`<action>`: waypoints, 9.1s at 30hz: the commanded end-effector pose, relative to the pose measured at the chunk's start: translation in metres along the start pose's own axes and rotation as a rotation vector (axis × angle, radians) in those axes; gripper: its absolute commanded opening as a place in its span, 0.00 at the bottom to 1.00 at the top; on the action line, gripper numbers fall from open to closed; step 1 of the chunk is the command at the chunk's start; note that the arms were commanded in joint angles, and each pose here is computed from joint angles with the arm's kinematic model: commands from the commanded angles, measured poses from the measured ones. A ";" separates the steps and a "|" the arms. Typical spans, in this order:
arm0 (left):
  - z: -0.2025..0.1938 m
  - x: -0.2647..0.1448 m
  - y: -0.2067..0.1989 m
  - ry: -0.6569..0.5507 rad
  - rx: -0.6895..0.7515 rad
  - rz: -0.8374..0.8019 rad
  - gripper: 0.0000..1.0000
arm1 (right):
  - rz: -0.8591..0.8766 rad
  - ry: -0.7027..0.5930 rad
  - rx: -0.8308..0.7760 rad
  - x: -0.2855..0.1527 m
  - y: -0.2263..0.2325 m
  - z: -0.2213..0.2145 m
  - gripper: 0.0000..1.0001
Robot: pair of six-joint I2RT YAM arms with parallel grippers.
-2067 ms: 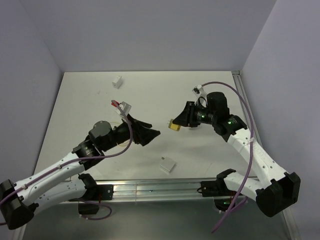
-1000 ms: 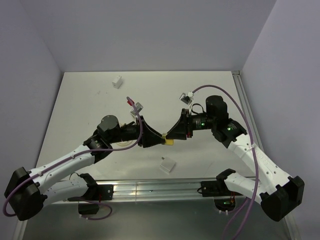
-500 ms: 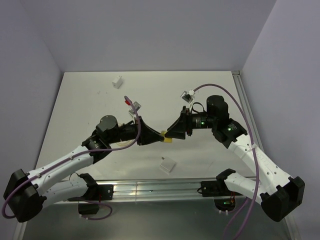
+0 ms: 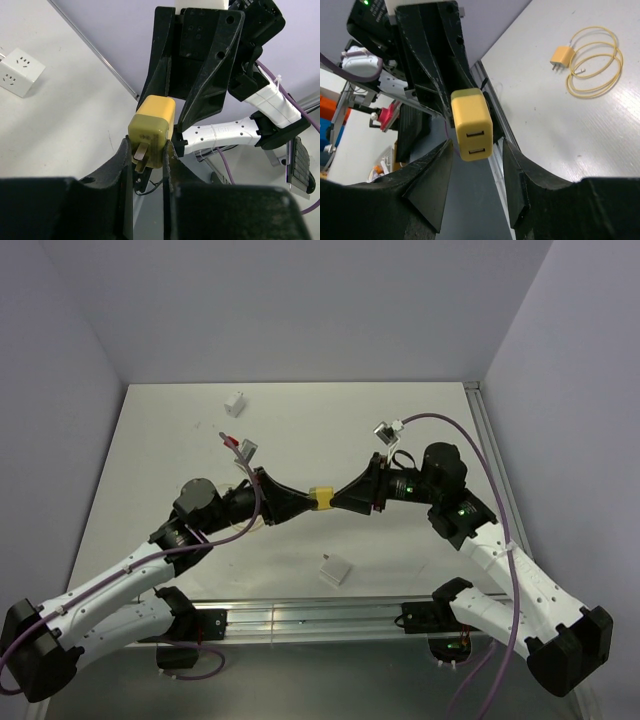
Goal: Insert the plug
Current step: Adjust the plug, then insert the plug into the socket, then pick up the plug from the center of the board.
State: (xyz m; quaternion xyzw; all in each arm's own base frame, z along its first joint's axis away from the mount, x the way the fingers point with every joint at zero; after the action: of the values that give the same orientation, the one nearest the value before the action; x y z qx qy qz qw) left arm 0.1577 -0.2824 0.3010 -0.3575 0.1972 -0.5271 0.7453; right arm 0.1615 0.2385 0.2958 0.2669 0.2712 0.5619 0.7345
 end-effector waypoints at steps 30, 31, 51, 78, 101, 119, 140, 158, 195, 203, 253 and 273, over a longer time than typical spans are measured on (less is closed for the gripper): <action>0.013 0.008 -0.008 -0.072 -0.021 -0.071 0.01 | 0.113 -0.034 -0.006 0.016 0.018 0.010 0.32; 0.013 0.007 -0.008 -0.077 -0.021 -0.073 0.01 | 0.114 -0.033 -0.006 0.016 0.018 0.009 0.32; 0.024 -0.003 0.075 -0.131 -0.066 0.495 0.89 | -0.571 -0.030 -0.019 -0.007 -0.064 0.033 0.00; -0.026 0.067 0.131 0.110 -0.207 0.486 0.80 | -1.188 0.624 -0.254 -0.115 -0.202 0.081 0.00; -0.039 0.122 0.170 0.141 -0.313 0.503 0.75 | -1.125 0.670 -0.045 -0.079 -0.247 0.055 0.00; -0.044 0.114 0.172 0.130 -0.311 0.497 0.75 | -1.170 0.669 -0.010 -0.072 -0.266 0.046 0.00; -0.044 0.111 0.169 0.134 -0.302 0.491 0.75 | -1.194 0.705 0.009 -0.073 -0.281 0.031 0.00; -0.046 0.113 0.175 0.124 -0.309 0.502 0.75 | -1.268 0.666 -0.014 -0.074 -0.299 -0.012 0.00; -0.043 0.107 0.166 0.124 -0.290 0.492 0.75 | -1.191 0.662 0.094 -0.086 -0.314 -0.061 0.17; -0.036 0.102 0.160 0.111 -0.268 0.503 0.76 | -1.201 0.564 0.026 -0.074 -0.308 -0.005 0.40; -0.190 0.034 0.114 0.431 0.327 0.927 0.77 | -1.096 -0.365 -0.054 -0.138 -0.116 0.049 1.00; -0.219 0.046 0.129 0.513 0.337 0.913 0.69 | -1.084 -0.360 -0.043 -0.137 -0.116 0.041 1.00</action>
State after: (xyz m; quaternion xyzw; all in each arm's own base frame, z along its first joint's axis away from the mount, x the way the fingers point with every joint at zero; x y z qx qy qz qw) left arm 0.1119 -0.3576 0.0538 0.0427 0.4277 -0.2255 0.8743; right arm 0.2379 0.0769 0.2521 0.1637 0.2420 0.0560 0.9547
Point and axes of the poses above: each gripper's point midway between its finger pads, its own x axis out along the fingers, its own y axis along the line the jaws close on, z = x × y, the point moved 2 cm from there along -x, back along the fingers, and after that the axes turned 1 degree about -x, right-handed, at the moved point
